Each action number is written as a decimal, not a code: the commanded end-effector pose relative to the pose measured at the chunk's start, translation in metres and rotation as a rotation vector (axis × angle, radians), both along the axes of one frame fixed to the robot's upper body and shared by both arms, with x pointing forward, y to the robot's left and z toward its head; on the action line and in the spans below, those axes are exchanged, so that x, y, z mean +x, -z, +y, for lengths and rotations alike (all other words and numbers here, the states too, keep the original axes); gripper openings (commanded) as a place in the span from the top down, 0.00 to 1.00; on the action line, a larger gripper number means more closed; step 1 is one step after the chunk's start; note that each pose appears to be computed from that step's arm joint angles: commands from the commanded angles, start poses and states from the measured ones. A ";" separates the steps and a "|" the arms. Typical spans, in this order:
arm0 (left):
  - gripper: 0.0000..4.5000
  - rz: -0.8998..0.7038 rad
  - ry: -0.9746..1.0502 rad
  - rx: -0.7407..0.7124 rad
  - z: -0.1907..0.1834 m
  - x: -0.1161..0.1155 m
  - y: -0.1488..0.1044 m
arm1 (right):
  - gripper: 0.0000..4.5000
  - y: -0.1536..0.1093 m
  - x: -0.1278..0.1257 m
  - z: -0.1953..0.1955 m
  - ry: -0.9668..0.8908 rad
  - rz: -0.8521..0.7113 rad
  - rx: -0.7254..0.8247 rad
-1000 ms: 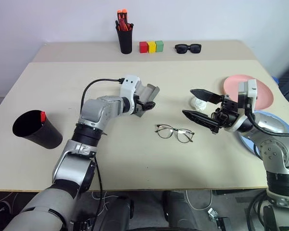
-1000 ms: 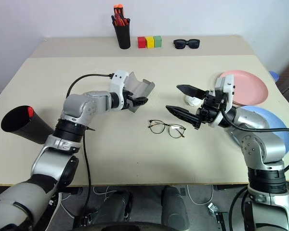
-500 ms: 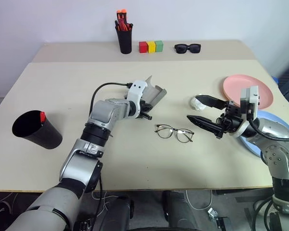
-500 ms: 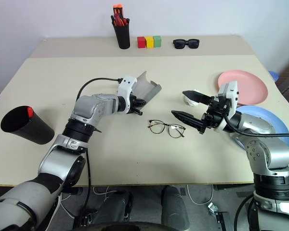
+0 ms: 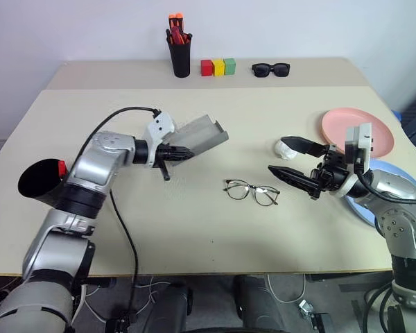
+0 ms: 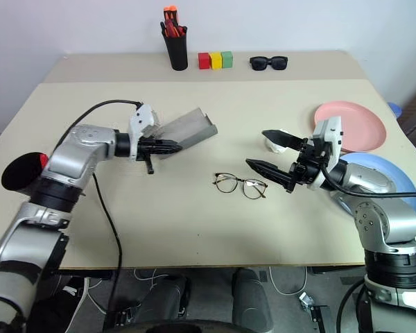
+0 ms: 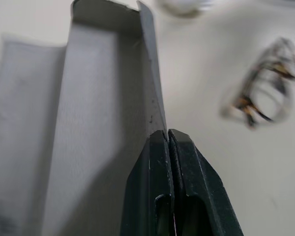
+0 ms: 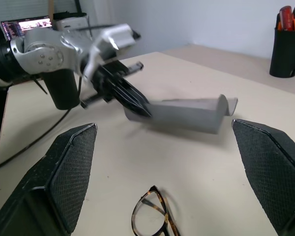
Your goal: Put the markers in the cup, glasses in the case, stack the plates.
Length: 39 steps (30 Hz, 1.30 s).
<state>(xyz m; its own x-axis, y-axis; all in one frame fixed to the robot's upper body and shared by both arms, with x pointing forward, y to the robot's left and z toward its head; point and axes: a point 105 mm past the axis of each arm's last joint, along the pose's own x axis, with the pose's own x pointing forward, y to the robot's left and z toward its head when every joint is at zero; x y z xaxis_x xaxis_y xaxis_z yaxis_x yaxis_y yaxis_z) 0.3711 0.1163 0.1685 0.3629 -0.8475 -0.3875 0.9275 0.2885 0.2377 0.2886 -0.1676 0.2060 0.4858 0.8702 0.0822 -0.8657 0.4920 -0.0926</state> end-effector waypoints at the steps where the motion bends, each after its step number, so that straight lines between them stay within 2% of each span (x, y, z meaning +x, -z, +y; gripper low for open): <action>1: 1.00 -0.076 0.067 0.116 0.012 0.000 0.003 | 0.00 -0.011 -0.002 0.002 -0.012 -0.056 0.003; 6: 1.00 -0.069 0.100 0.136 0.023 0.005 0.009 | 0.00 -0.012 -0.003 0.001 -0.015 -0.050 0.001; 9: 1.00 -0.053 0.139 0.088 0.020 0.005 0.006 | 0.00 -0.013 -0.003 0.001 -0.012 -0.052 0.007; 13: 1.00 -0.123 0.185 0.126 0.016 0.010 0.007 | 0.00 -0.012 -0.004 0.002 -0.013 -0.052 0.005; 16: 1.00 -0.090 0.204 0.074 0.012 0.012 0.001 | 0.00 -0.012 -0.003 0.002 -0.013 -0.053 0.006; 21: 1.00 -0.124 0.250 0.075 0.015 0.013 -0.009 | 0.00 -0.012 -0.004 0.001 -0.011 -0.053 0.005; 27: 1.00 -0.081 0.292 0.182 0.024 0.010 0.003 | 0.00 -0.012 -0.005 0.000 -0.004 -0.055 0.004; 34: 1.00 -0.044 0.344 0.189 0.016 0.007 0.012 | 0.00 -0.012 -0.006 -0.001 0.003 -0.054 0.002; 39: 1.00 -0.063 0.395 0.248 0.018 0.002 0.022 | 0.00 -0.012 -0.007 -0.002 0.005 -0.054 0.000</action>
